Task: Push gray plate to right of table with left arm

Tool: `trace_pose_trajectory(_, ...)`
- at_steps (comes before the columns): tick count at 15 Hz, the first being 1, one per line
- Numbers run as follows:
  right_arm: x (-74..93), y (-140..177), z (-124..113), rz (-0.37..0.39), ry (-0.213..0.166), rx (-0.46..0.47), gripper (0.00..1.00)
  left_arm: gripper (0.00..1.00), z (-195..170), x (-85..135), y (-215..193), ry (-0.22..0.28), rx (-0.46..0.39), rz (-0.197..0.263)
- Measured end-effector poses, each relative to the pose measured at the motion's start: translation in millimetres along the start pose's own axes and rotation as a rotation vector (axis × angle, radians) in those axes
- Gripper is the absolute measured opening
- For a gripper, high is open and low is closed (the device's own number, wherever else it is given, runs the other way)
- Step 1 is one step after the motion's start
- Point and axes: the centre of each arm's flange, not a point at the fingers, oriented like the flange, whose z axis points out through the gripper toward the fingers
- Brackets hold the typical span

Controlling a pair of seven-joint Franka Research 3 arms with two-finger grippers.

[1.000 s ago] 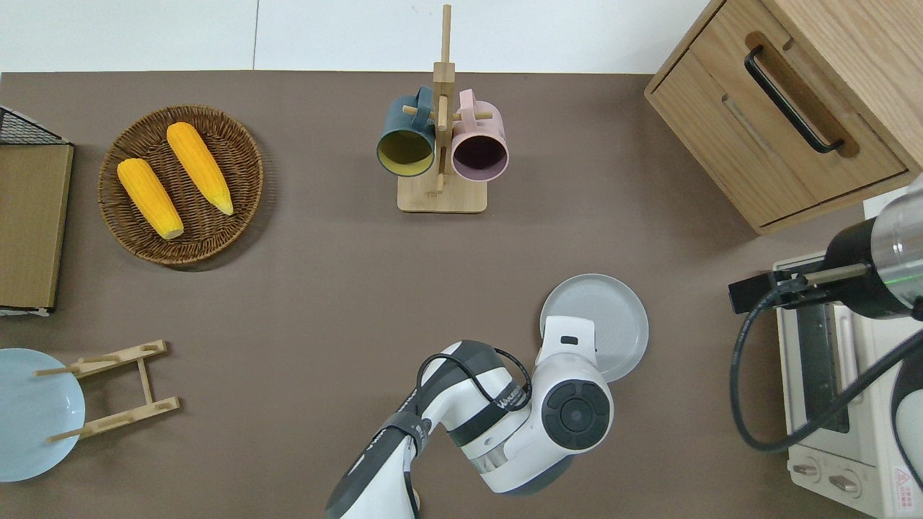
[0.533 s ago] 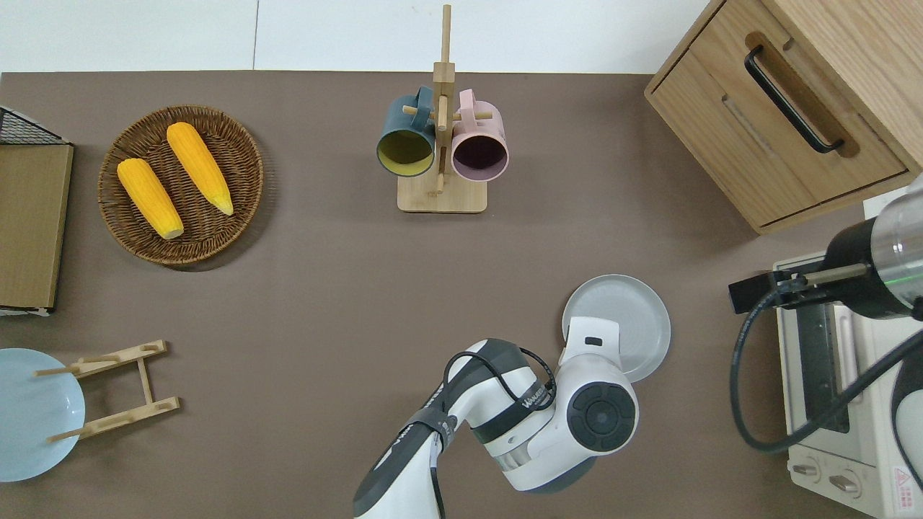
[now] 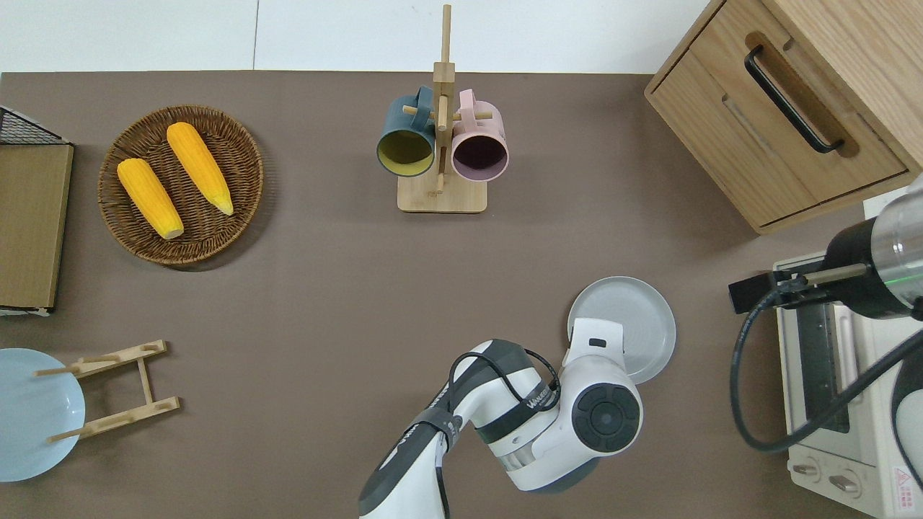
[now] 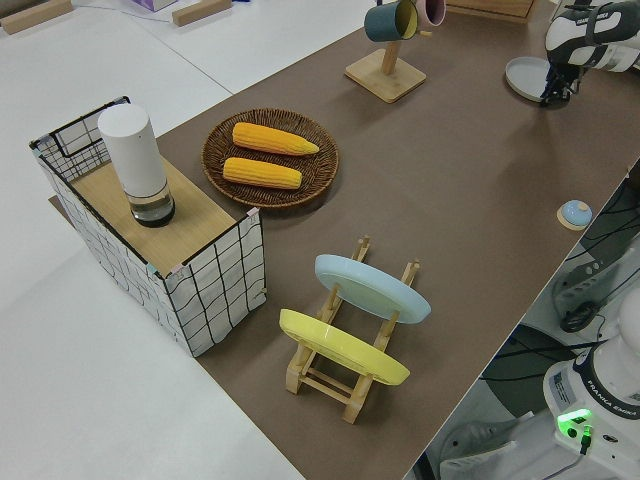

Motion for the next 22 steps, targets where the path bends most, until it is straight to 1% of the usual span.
trace_pose_trajectory(1,0.0,0,0,0.0,0.0,0.0,0.99,0.34,1,1,0,0.001,0.001,-0.001)
trace_pose_trajectory(2,0.0,0,0,0.0,0.0,0.0,0.99,0.42,2,2,0,0.002,0.002,-0.003)
trace_pose_trajectory(3,0.0,0,0,0.0,0.0,0.0,0.99,0.52,2,3,0,0.003,0.001,-0.004)
trace_pose_trajectory(4,0.0,0,0,0.0,0.0,0.0,0.99,0.59,1,5,1,0.005,-0.001,-0.006)
trace_pose_trajectory(5,0.0,0,0,0.0,0.0,0.0,0.99,0.59,-1,7,3,0.008,-0.006,-0.009)
trace_pose_trajectory(6,0.0,0,0,0.0,0.0,0.0,0.99,0.62,-3,10,5,0.011,-0.011,-0.011)
trace_pose_trajectory(7,0.0,0,0,0.0,0.0,0.0,0.99,0.7,-5,13,6,0.018,-0.015,-0.01)
trace_pose_trajectory(9,0.0,0,0,0.0,0.0,0.0,0.99,0.91,-6,16,7,0.039,0.002,0.008)
trace_pose_trajectory(10,0.0,0,0,0.0,0.0,0.0,0.99,0.99,-8,17,8,0.047,0.011,0.012)
trace_pose_trajectory(12,0.0,0,0,0.0,0.0,0.0,0.99,1.0,-14,23,11,0.057,0.022,0.006)
trace_pose_trajectory(14,0.0,0,0,0.0,0.0,0.0,0.99,1.0,-25,36,15,0.07,0.039,-0.002)
trace_pose_trajectory(15,0.0,0,0,0.0,0.0,0.0,0.99,1.0,-31,44,15,0.077,0.059,0.016)
trace_pose_trajectory(16,0.0,0,0,0.0,0.0,0.0,0.99,1.0,-38,54,14,0.08,0.083,0.054)
trace_pose_trajectory(17,0.0,0,0,0.0,0.0,0.0,0.99,1.0,-47,66,13,0.083,0.105,0.1)
trace_pose_trajectory(18,0.0,0,0,0.0,0.0,0.0,0.99,1.0,-53,75,11,0.084,0.118,0.128)
trace_pose_trajectory(20,0.0,0,0,0.0,0.0,0.0,0.99,1.0,-69,97,7,0.086,0.146,0.173)
trace_pose_trajectory(22,0.0,0,0,0.0,0.0,0.0,0.99,1.0,-89,120,1,0.09,0.167,0.206)
